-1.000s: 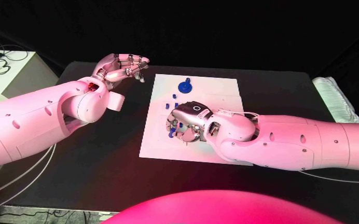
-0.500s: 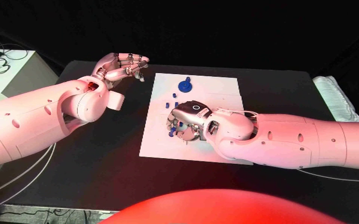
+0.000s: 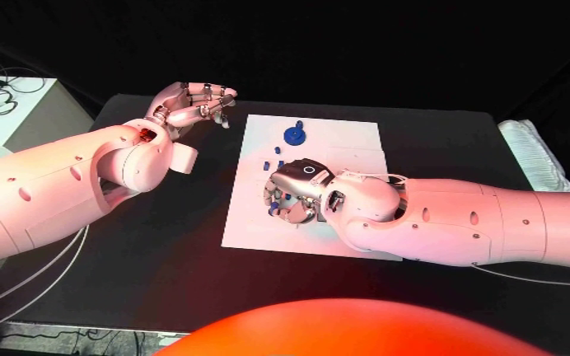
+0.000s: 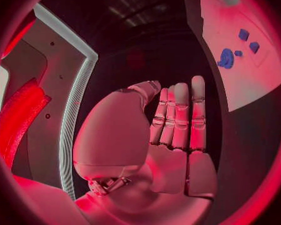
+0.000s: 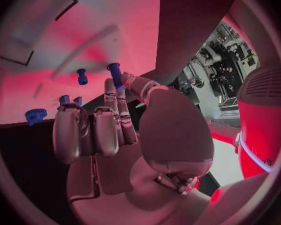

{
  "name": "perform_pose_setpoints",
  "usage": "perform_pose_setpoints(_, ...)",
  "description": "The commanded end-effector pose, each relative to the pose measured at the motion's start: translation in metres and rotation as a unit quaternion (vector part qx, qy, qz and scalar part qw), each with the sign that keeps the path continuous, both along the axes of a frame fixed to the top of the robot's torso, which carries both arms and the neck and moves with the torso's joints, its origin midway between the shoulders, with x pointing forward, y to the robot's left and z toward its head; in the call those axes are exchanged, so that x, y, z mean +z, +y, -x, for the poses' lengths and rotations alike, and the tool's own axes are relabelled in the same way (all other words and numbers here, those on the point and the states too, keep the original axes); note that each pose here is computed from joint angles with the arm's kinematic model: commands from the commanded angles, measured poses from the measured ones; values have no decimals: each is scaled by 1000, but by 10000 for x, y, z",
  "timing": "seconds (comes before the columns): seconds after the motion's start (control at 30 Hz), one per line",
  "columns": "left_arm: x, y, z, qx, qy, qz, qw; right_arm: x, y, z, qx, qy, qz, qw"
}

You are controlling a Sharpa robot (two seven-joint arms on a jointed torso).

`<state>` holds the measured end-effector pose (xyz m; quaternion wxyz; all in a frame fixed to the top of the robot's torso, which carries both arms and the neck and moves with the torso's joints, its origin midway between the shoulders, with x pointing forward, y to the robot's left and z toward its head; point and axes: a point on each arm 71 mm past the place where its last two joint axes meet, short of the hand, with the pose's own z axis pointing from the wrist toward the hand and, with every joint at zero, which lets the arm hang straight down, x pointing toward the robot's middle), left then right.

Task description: Assemble the parts on the task board

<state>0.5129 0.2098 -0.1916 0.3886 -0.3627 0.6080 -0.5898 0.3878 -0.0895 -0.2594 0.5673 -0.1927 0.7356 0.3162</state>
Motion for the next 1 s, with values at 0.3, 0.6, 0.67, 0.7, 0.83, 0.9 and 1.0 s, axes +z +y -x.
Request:
perform_pose_setpoints(0.3,9,-29,5,-9,0,4,1000,-22,-20,23,11,2,-9,1000)
perform_pose_setpoints(0.6,6,-20,3,-9,1,4,1000,61,-183,34,-15,-18,-39,999)
perform_pose_setpoints(0.67,5,-19,3,-9,1,3,1000,102,-254,34,-24,-20,-48,998)
perform_pose_setpoints(0.7,5,-17,3,-9,2,3,1000,133,-298,31,-30,-20,-55,998)
perform_pose_setpoints(0.83,3,-9,2,-9,2,3,1000,268,-524,-19,-71,-4,-87,994)
perform_pose_setpoints(0.9,3,-2,4,-8,2,3,1000,342,-697,-71,-106,19,-104,989)
perform_pose_setpoints(1.0,6,10,16,-8,1,3,1000,431,-988,-148,-160,58,-121,978)
